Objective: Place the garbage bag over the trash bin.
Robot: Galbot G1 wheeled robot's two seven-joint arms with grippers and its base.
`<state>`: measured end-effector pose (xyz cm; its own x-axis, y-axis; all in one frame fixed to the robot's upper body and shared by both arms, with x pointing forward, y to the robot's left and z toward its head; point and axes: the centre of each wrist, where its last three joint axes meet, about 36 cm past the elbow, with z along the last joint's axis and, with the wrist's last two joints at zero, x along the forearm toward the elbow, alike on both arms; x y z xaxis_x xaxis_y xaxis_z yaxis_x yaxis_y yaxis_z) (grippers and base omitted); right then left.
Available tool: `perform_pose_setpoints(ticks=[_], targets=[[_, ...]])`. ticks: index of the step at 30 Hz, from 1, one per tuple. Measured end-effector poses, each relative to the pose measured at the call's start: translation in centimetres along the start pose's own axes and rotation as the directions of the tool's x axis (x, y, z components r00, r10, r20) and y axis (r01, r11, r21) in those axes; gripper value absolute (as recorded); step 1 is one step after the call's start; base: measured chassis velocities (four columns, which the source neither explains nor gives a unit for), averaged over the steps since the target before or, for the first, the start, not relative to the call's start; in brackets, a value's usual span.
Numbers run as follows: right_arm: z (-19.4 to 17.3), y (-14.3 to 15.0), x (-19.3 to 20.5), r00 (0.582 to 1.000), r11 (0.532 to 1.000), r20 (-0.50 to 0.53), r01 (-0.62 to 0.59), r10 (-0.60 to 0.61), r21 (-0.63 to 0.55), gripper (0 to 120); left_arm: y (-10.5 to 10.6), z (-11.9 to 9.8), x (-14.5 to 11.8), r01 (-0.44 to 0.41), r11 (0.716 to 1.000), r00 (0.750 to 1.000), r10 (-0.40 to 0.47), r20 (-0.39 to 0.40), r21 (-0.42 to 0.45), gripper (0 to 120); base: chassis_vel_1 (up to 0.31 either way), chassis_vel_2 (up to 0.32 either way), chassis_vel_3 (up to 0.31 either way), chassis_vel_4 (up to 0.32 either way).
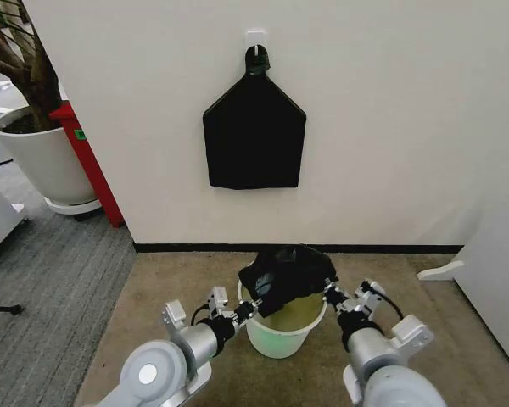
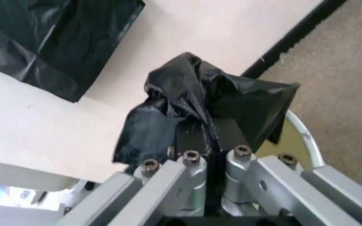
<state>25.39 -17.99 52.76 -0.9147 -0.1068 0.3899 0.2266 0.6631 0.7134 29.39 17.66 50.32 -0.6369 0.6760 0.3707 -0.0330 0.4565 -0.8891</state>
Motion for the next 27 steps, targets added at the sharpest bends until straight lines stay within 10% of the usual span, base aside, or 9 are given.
perform_pose_setpoints(ticks=[8,27], targets=[[-1.5,-0.2,-0.2,0.993,0.995,-0.07,0.1,-0.097,0.028,0,-2.9,-1.2,3.8,-0.065,0.991,0.998,0.065,-0.004,-0.12,0,0.0,0.0,0.0,0.0],[-5.7,0.2,-0.9,0.996,0.994,0.0,0.094,-0.094,0.057,0,-6.3,-6.6,1.8,-0.163,0.961,0.987,0.162,-0.024,-0.225,0,0.0,0.0,0.0,0.0]])
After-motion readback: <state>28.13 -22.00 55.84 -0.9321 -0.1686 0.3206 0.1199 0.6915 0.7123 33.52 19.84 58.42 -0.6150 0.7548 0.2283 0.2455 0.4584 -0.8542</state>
